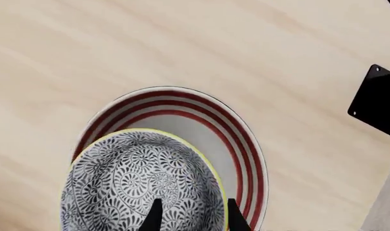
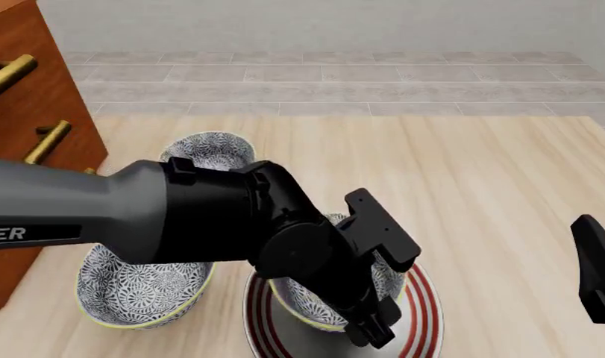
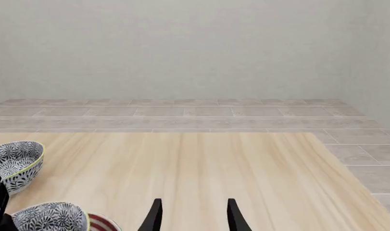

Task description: Put the bowl at the front on the plate.

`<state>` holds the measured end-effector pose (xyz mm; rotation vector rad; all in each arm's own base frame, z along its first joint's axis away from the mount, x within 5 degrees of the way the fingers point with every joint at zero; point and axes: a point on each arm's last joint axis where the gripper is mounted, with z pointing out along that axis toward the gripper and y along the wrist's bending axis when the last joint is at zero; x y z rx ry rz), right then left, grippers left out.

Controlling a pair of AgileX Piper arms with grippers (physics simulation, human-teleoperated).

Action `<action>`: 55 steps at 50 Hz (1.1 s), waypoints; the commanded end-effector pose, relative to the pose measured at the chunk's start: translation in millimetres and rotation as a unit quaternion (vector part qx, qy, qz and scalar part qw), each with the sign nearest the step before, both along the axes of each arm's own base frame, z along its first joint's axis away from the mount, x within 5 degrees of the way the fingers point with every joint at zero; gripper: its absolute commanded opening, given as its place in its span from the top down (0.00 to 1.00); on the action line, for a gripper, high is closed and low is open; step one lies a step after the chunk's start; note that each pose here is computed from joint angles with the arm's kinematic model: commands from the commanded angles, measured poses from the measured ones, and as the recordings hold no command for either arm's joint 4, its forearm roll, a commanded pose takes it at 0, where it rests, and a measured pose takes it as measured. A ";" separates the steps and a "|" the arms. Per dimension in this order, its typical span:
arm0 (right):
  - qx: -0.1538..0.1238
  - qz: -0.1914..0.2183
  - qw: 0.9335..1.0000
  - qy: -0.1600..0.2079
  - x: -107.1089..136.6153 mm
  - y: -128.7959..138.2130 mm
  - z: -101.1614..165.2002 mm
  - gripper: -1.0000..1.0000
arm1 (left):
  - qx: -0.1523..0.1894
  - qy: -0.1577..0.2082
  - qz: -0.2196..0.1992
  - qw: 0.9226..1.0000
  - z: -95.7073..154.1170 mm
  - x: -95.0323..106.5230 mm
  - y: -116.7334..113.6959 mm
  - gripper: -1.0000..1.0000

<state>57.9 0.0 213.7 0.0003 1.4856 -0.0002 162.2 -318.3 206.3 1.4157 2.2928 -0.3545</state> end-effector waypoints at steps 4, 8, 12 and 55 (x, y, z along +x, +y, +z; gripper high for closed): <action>0.000 0.000 1.000 0.000 -0.5 0.0 -0.1 0.00 | 0.001 0.006 0.003 1.000 1.1 -4.8 -0.5 0.00; 0.000 0.000 1.000 0.000 -0.5 0.0 -0.1 0.00 | 0.000 0.007 0.001 1.000 4.2 -6.9 -1.2 0.00; 0.000 0.000 1.000 0.000 -0.5 0.0 -0.1 0.00 | -0.001 0.009 0.001 1.000 9.5 -10.6 -2.6 0.00; 0.000 0.000 1.000 0.000 -0.5 0.0 0.0 0.00 | -0.122 -0.079 0.036 0.989 129.0 -34.7 117.7 0.00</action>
